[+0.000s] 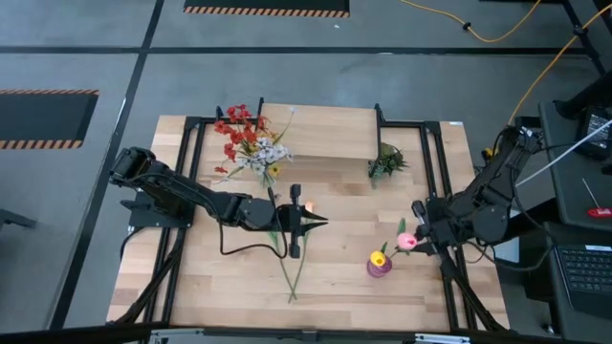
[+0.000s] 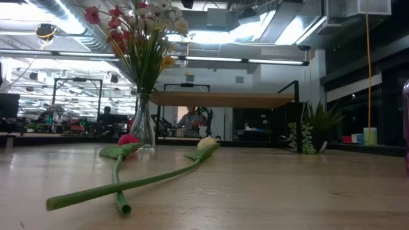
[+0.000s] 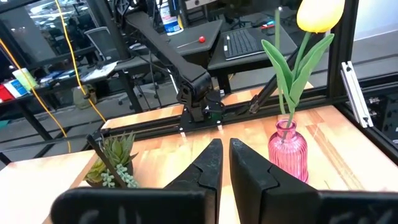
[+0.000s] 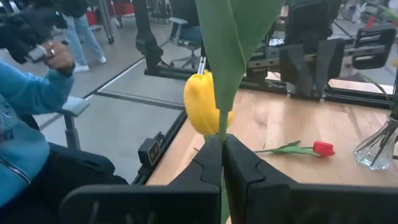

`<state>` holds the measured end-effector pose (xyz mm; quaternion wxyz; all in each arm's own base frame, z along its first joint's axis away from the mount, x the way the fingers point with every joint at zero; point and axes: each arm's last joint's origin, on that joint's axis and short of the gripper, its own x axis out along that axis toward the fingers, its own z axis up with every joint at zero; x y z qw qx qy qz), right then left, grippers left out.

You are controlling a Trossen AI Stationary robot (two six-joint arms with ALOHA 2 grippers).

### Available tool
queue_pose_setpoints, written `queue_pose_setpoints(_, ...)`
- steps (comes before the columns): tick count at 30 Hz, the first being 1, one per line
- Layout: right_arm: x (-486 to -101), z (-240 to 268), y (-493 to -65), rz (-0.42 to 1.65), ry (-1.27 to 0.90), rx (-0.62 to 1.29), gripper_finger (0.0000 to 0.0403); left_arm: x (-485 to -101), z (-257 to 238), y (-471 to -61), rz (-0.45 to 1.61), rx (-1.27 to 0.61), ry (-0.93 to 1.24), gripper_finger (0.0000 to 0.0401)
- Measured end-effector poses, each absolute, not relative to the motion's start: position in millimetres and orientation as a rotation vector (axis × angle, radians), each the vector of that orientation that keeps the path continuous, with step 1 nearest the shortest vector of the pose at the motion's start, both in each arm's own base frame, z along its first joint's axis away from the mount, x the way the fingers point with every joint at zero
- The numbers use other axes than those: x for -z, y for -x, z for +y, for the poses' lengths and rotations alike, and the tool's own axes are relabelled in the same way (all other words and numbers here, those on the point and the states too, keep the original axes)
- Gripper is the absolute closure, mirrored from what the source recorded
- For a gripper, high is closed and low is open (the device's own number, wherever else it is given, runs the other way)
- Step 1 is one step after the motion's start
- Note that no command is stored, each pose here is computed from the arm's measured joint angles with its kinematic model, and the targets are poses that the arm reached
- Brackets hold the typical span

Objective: Pick and place flowers into a vace then onto a shelf
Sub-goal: Put the pink flower into the purple vase

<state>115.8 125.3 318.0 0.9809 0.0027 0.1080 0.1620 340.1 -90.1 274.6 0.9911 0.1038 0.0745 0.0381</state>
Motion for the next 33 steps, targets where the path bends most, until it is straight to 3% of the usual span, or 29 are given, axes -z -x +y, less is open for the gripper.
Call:
queue_pose_setpoints(17,-303,138,-128,0.278,0.03,-0.249,0.0403,-275,-90,-340,0.149,-0.073,-0.198,0.0381)
queue_pose_setpoints(33,-257,137,-127,0.287,-0.015,-0.216,0.0403,-274,-90,-340,0.148,-0.074,-0.182,0.0381)
